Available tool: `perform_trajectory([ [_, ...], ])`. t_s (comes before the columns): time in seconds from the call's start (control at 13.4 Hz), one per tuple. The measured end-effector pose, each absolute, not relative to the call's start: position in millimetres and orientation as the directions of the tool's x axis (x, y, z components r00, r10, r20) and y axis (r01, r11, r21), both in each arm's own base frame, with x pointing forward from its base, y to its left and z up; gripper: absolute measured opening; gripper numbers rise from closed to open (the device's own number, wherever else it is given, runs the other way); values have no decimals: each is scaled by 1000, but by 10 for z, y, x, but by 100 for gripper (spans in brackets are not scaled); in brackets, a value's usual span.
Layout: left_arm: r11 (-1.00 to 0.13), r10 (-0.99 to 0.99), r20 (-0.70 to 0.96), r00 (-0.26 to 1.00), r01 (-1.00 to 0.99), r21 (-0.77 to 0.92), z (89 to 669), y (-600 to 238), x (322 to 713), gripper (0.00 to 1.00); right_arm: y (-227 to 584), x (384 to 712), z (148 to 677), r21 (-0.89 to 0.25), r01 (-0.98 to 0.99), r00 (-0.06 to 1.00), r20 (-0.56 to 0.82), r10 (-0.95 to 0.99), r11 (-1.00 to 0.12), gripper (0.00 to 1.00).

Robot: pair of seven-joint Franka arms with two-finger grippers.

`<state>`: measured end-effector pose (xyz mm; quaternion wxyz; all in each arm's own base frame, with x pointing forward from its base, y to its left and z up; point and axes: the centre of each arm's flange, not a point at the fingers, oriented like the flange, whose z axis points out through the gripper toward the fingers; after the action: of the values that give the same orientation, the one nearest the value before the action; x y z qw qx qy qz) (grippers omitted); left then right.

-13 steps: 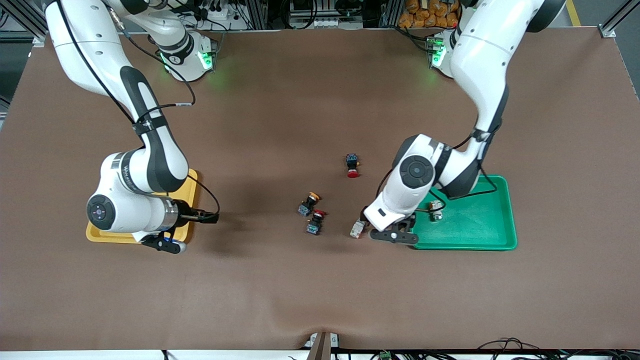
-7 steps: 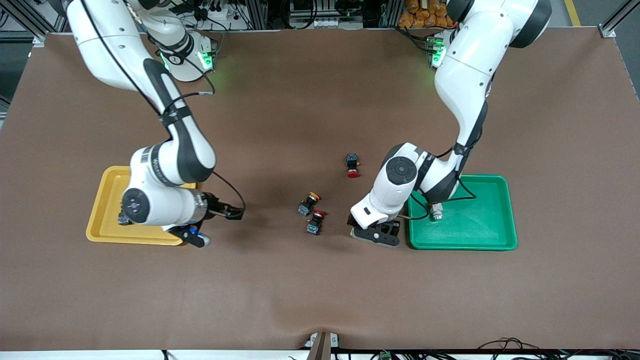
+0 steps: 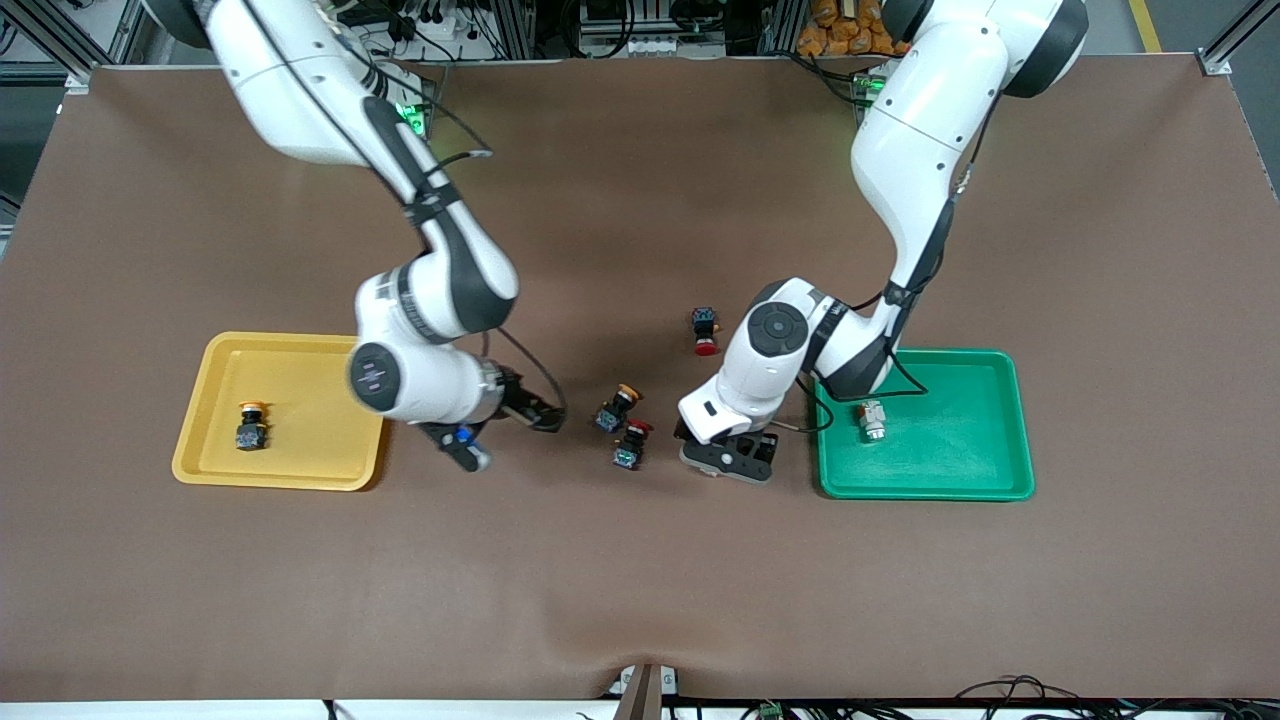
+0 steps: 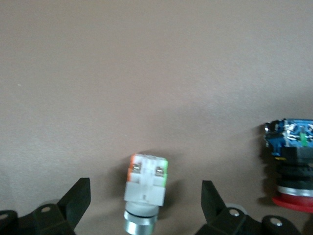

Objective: Place green and yellow buttons in trays
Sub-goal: 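Grasp the white button with the left gripper while the right gripper reaches, then place the white button in the green tray while the right gripper grasps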

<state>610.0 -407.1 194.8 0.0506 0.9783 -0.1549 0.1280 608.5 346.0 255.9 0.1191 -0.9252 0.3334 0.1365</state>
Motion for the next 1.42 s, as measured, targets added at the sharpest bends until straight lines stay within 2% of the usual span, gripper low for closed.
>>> perform_trajectory([
  [0.07, -946, -293, 260, 920, -318, 57, 1913, -4074, 6076, 100, 3619, 6016, 2470, -134, -646, 746, -320, -584, -752, 100],
  [0.15, -945, -301, 254, 919, -323, 49, 1869, -4056, 6065, 93, 3731, 5956, 2374, -135, -639, 752, -313, -579, -757, 100],
  [0.22, -941, -321, 252, 913, -338, 28, 1820, -4021, 6064, 93, 3793, 5921, 2286, -134, -634, 757, -308, -576, -761, 100],
  [0.3, -935, -344, 252, 904, -356, 1, 1780, -3973, 6072, 86, 3829, 5904, 2208, -136, -632, 760, -301, -576, -763, 100],
  [0.6, -932, -356, 261, 897, -363, -25, 1794, -3853, 6148, 42, 3964, 5840, 2062, -151, -622, 772, -280, -570, -768, 100],
  [0.67, -935, -346, 267, 899, -353, -24, 1832, -3794, 6198, 33, 3985, 5840, 2058, -154, -620, 774, -279, -568, -769, 100],
  [1.12, -975, -195, 236, 952, -213, 56, 2456, -2958, 6581, 34, 4209, 5787, 1916, -161, -598, 792, -271, -547, -785, 100],
  [1.42, -992, -71, 186, 980, -89, 92, 2758, -1907, 6529, 34, 4329, 5697, 1812, -160, -584, 802, -265, -535, -796, 100],
])
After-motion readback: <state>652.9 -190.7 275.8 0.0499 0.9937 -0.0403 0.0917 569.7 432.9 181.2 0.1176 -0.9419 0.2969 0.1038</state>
